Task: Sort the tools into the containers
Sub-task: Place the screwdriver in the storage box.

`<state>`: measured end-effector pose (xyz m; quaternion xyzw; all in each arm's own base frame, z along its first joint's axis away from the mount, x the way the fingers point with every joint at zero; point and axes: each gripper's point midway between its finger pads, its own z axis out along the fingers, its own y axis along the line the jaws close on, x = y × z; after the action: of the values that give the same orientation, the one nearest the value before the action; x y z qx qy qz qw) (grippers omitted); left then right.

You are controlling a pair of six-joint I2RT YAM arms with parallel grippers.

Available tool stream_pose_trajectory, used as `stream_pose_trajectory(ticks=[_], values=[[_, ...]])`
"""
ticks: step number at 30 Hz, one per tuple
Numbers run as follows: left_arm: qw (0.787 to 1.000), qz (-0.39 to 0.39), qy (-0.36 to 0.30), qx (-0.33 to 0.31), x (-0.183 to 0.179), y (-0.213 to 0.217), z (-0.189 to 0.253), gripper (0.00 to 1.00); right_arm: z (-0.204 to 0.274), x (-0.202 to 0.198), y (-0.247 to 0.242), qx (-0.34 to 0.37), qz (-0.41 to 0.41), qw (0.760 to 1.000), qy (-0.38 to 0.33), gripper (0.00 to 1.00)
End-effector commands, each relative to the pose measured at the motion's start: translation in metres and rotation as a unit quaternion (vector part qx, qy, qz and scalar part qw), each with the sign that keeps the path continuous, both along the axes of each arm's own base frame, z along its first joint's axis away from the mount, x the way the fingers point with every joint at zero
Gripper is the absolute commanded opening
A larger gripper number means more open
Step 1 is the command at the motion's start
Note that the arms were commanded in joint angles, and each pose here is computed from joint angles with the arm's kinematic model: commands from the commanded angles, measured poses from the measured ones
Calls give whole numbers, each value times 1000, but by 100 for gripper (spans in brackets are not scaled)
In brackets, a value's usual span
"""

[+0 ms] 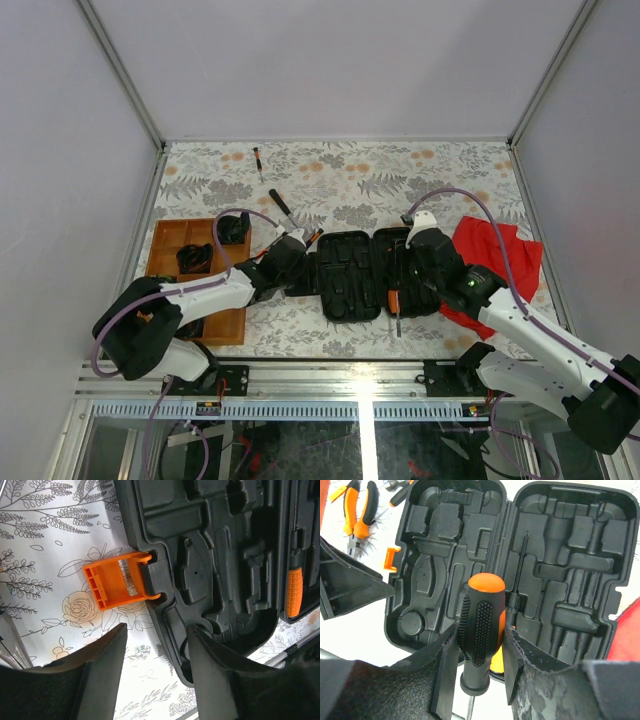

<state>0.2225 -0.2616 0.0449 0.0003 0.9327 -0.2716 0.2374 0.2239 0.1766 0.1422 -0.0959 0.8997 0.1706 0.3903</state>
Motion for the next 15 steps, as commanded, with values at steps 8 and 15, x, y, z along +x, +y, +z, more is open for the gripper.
stream_pose_trajectory(ticks=[8,15], values=[[1000,-15,0,2,4,-6,1,42,7,15,-2,-21,-10,1000,-18,0],[999,-33,22,11,-5,-4,-14,31,6,17,-2,-19,-17,1000,-15,0]])
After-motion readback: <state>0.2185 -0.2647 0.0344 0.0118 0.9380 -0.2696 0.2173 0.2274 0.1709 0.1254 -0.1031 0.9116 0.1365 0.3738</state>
